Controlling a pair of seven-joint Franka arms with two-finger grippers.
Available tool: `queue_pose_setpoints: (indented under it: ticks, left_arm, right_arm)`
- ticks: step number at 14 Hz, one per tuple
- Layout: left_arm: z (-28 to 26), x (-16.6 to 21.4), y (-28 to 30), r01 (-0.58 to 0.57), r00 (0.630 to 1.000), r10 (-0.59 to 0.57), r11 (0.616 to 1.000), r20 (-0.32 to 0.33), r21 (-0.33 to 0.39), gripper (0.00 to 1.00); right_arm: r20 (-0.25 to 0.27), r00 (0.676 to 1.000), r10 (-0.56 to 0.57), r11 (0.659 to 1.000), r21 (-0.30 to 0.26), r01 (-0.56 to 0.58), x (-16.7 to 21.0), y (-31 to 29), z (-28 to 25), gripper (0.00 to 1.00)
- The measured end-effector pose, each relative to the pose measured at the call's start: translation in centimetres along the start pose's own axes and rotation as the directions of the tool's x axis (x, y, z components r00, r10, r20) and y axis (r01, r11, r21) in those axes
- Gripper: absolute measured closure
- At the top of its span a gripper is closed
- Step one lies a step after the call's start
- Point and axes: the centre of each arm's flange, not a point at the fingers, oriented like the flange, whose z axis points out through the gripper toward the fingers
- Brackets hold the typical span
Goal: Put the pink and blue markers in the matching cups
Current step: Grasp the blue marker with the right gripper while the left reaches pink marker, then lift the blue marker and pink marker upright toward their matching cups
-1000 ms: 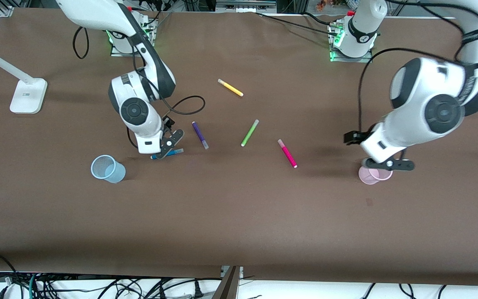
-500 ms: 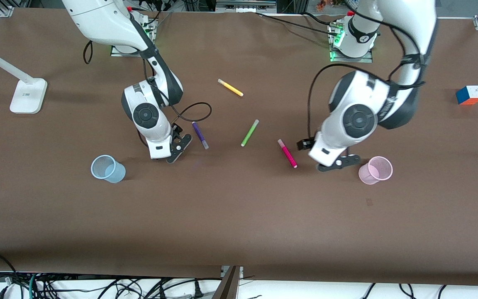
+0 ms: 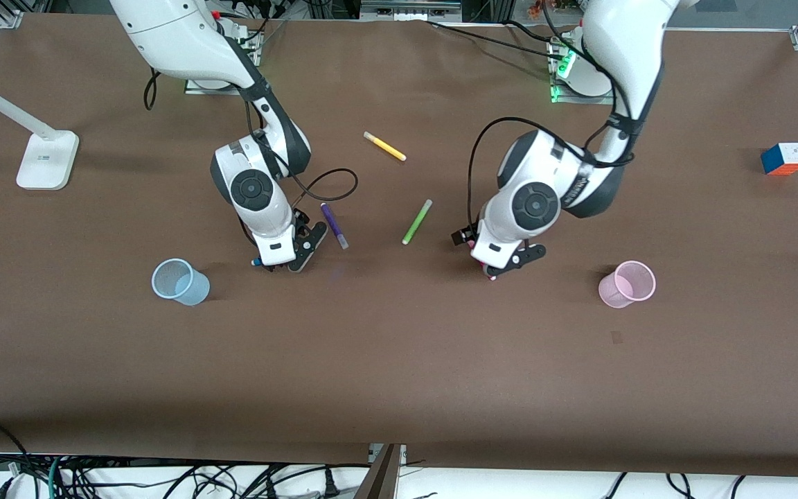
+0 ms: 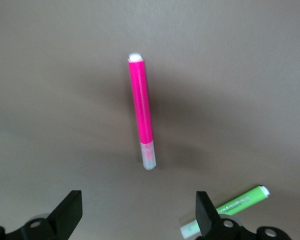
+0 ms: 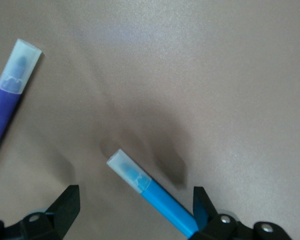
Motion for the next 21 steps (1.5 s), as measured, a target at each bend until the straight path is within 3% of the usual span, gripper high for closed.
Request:
queue_pose_setpoints:
  ticks: [5,7,9,10,13,15,18,21]
  left_arm:
    - [5.4,-1.6,0.2,-0.006,0.999,0.006,1.0,-0.034,-0.004,0.0]
    - [6.7,-1.1,0.1,-0.001,0.999,0.0,1.0,-0.043,-0.01,0.04]
    - [7.6,-0.6,0.2,0.003,0.998,-0.004,1.0,-0.06,-0.025,0.19]
    - [8.0,-0.4,0.1,0.004,0.998,-0.006,1.0,-0.062,-0.026,0.19]
    - [7.8,-0.3,0.2,0.004,0.997,-0.006,0.999,-0.071,-0.034,0.46]
    - [7.7,-0.2,0.2,0.005,0.997,-0.007,0.999,-0.072,-0.034,0.5]
    - [7.4,0.0,0.0,0.008,0.997,-0.011,0.999,-0.076,-0.037,0.82]
    - [7.0,0.3,-0.3,0.004,0.998,-0.005,1.0,-0.07,-0.009,0.83]
  right_arm:
    - [-0.01,0.998,-0.056,0.998,-0.009,0.056,0.0,0.2,0.5,0.03]
    - [-0.01,0.998,-0.058,0.998,-0.01,0.057,0.0,0.2,0.5,0.22]
    - [-0.012,0.998,-0.058,0.998,-0.011,0.058,0.0,0.2,0.4,0.44]
    - [-0.014,0.998,-0.059,0.998,-0.012,0.058,0.1,0.2,0.2,0.54]
    - [-0.016,0.998,-0.059,0.998,-0.014,0.059,0.2,0.2,0.1,0.83]
    - [-0.019,0.998,-0.054,0.998,-0.018,0.054,0.1,0.6,-0.1,0.83]
    - [-0.038,0.999,-0.036,0.998,-0.044,0.035,0.3,2.3,-1.8,0.83]
    - [-0.044,0.997,-0.058,0.996,-0.073,0.055,-0.3,5.0,-6.3,0.83]
